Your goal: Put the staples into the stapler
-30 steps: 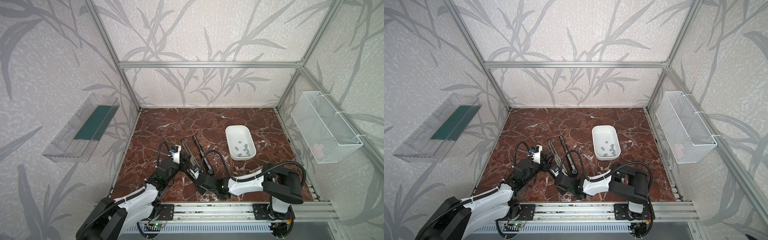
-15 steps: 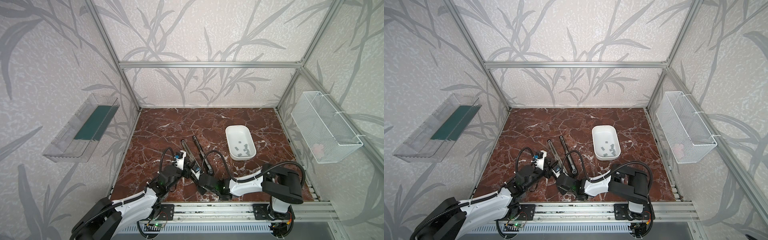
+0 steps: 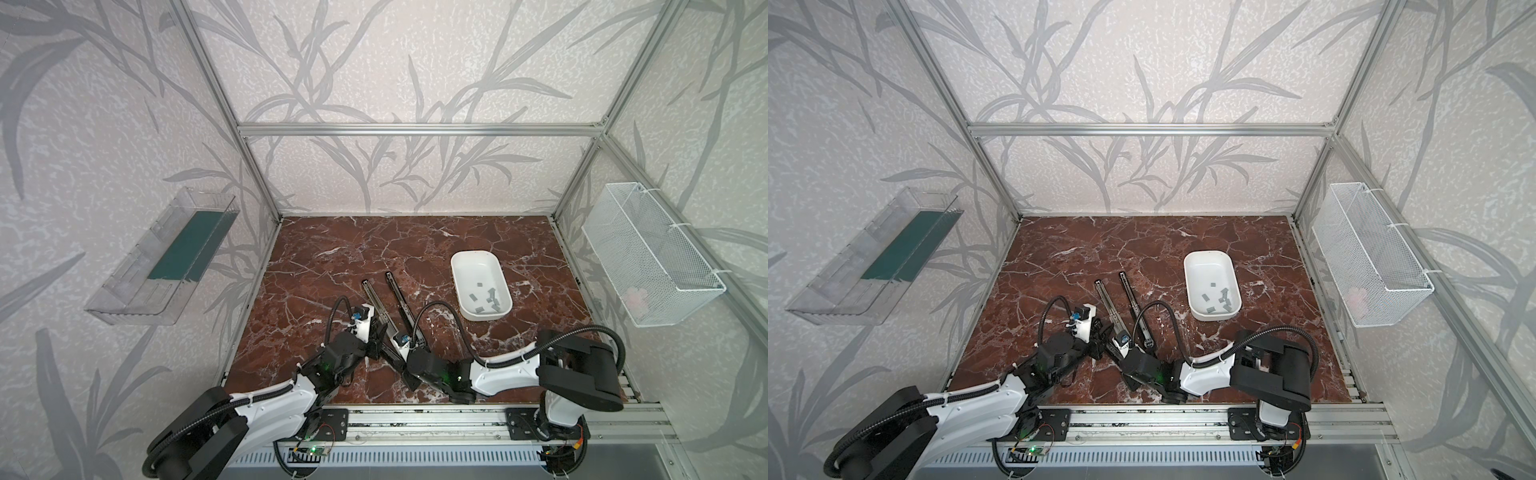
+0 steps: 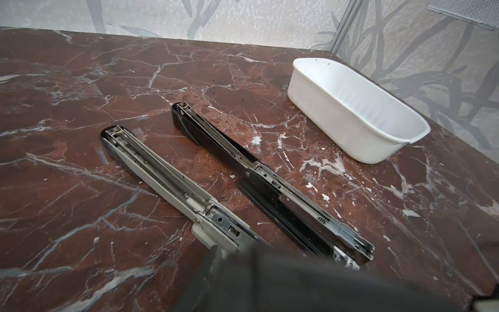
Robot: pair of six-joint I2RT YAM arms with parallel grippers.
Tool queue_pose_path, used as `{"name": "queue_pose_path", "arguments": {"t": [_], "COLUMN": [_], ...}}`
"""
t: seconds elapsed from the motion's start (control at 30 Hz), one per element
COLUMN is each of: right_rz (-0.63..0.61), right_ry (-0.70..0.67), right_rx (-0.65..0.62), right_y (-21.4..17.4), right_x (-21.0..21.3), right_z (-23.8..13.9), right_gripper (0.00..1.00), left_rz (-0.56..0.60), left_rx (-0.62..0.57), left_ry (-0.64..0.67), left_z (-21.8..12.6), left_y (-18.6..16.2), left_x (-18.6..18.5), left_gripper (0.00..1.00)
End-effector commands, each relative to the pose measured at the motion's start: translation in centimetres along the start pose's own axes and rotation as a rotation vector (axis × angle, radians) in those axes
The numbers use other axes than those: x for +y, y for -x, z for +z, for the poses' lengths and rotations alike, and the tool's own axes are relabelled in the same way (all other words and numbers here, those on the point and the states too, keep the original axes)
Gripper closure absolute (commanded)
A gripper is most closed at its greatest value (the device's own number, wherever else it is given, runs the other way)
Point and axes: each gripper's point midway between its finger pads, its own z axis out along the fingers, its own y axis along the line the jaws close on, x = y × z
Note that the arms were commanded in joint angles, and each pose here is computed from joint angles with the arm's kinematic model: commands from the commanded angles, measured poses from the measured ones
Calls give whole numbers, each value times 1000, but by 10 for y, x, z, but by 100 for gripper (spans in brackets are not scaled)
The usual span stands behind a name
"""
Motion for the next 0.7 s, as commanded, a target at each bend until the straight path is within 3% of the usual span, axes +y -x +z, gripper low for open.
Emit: {"name": "queue_pose_path", "arguments": {"t": [0.0,0.2,0.4,0.67], "right_rz": [11,-6,-23,-33], "right_ry": [4,36,51,91], "right_rx": [-57,-66,-72,-84], "right_y": [11,0,-8,-13], "right_x": [-2,-4,-8,-5], "right_z": [-10,-18,-25,-28], "right_gripper": [67,61,60,69], "left_rz": [21,51,77,95], "left_rx": [6,1,-1,-5], "left_ry": [81,132,138,145], "left_z": [3,10,17,18], "left_y": [3,12,18,24], "left_x": [11,16,14,13], "left_gripper": [64,64,64,63]}}
